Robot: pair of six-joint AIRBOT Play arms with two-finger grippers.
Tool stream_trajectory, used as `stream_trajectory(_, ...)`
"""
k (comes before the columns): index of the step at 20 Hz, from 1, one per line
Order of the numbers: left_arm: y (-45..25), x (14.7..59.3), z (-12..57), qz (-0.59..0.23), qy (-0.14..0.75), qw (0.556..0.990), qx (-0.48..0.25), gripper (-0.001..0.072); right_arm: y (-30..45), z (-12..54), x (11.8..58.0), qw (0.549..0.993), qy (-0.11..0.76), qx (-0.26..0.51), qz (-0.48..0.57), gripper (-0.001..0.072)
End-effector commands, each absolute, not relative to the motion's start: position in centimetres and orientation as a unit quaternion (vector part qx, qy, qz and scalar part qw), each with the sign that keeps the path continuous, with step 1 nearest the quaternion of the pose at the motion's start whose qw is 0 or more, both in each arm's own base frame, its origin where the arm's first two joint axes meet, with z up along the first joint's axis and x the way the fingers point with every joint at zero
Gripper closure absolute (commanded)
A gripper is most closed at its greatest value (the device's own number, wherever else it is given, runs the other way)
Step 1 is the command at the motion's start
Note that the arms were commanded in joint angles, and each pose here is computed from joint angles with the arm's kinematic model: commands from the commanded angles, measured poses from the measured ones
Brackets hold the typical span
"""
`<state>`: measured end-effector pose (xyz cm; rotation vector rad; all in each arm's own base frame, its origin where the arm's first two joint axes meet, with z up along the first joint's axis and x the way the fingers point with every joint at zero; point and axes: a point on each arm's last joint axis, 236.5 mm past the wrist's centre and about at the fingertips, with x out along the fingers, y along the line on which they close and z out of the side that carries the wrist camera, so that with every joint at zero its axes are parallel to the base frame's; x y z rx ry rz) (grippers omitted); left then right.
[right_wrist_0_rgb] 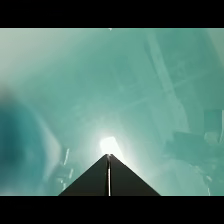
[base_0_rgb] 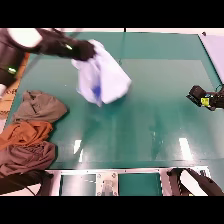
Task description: Fold the shirts.
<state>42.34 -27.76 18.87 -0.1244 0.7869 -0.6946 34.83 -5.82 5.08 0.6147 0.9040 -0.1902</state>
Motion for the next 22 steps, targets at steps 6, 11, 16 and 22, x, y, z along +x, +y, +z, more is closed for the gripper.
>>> stream_trajectory(6,-26.5,42.4,7.4,-0.270,0.523,0.803,-0.096,-0.0013,-4.8,3.5,33.3,0.823,0.478,0.296,-0.079,0.0333)
stream_trajectory(11,-17.8,37.6,5.0,-0.233,0.650,0.719,-0.079,-0.0013,-3.4,-2.4,33.4,0.767,0.556,0.318,-0.050,0.0294)
stream_trajectory(16,-18.1,31.6,-3.7,-0.212,0.721,0.651,-0.105,-0.0013,-1.3,-7.9,35.5,0.734,0.580,0.353,0.007,0.0296)
stream_trajectory(22,-22.8,31.6,-9.8,-0.211,0.663,0.693,-0.188,-0.0013,1.9,-11.0,38.1,0.712,0.591,0.375,0.059,0.0316)
